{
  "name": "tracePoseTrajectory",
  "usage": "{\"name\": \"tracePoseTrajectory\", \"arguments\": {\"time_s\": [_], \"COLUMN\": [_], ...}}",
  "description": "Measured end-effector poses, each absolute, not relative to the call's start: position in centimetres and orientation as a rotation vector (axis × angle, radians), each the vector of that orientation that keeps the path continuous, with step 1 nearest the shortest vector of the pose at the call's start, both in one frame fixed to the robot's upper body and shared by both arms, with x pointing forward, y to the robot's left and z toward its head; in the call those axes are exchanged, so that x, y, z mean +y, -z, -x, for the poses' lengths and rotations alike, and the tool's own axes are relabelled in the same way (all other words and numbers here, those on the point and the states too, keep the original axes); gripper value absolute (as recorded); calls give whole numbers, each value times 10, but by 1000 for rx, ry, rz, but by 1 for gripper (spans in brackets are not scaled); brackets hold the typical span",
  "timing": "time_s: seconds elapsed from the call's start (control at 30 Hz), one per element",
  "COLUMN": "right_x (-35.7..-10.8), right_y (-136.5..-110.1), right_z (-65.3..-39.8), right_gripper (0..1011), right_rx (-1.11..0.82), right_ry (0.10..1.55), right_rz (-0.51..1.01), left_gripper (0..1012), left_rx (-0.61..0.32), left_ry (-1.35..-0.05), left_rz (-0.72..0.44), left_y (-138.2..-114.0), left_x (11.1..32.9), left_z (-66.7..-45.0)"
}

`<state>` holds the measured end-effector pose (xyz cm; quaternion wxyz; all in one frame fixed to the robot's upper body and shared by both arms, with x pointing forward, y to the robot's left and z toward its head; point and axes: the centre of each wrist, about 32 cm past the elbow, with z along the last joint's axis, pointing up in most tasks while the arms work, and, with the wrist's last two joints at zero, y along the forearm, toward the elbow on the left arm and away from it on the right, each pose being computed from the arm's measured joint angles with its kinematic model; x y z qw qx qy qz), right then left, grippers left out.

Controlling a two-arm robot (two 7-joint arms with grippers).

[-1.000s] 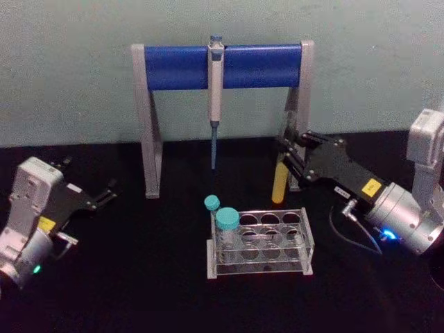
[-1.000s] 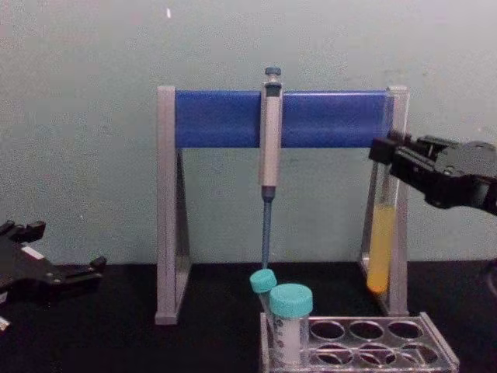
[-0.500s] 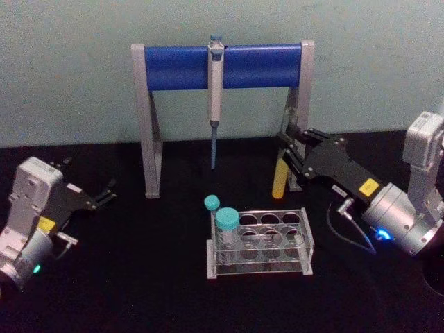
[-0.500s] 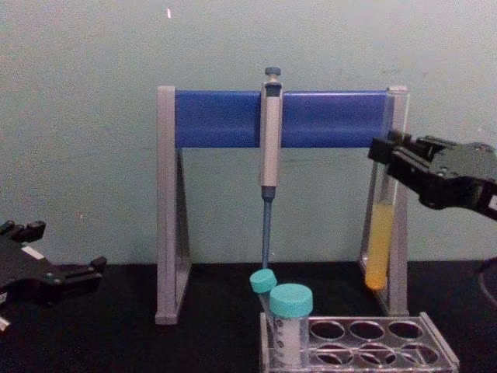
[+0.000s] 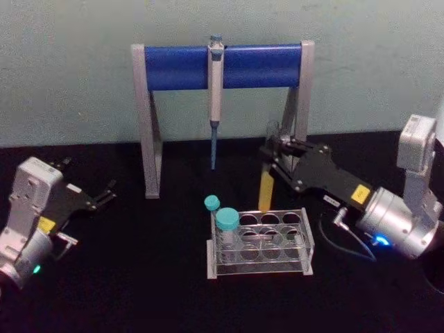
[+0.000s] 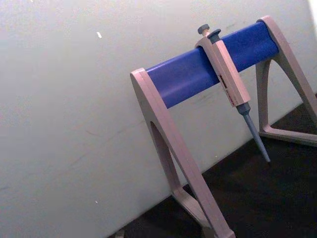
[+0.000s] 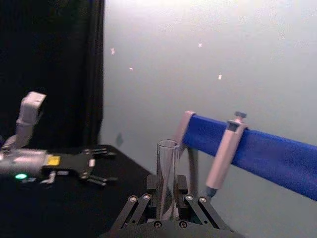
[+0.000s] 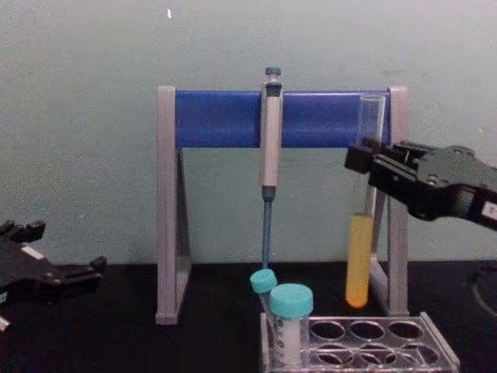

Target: Pick up the test tube from the test tube rack, shake it, then place it back into the test tube rack.

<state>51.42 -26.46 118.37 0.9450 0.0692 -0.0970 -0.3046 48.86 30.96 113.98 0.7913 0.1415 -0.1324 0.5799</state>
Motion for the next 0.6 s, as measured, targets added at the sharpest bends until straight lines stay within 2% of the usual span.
{"name": "tracePoseTrajectory", "arguments": {"time_s": [0.3, 0.6], "right_x": [-282, -290], "right_y": [-1196, -1211], "right_z": [-498, -486], "right_gripper": [229, 229], "right_rx": [-170, -279], "right_ry": [608, 740], "right_rz": [-66, 64], "left_gripper": [1001, 1001], "left_rx": [-285, -285], "left_ry": [-1248, -1248], "left_rz": [-305, -304], "left_y": [-1140, -1140], "left_x": [310, 310], "left_z": [-489, -489]}}
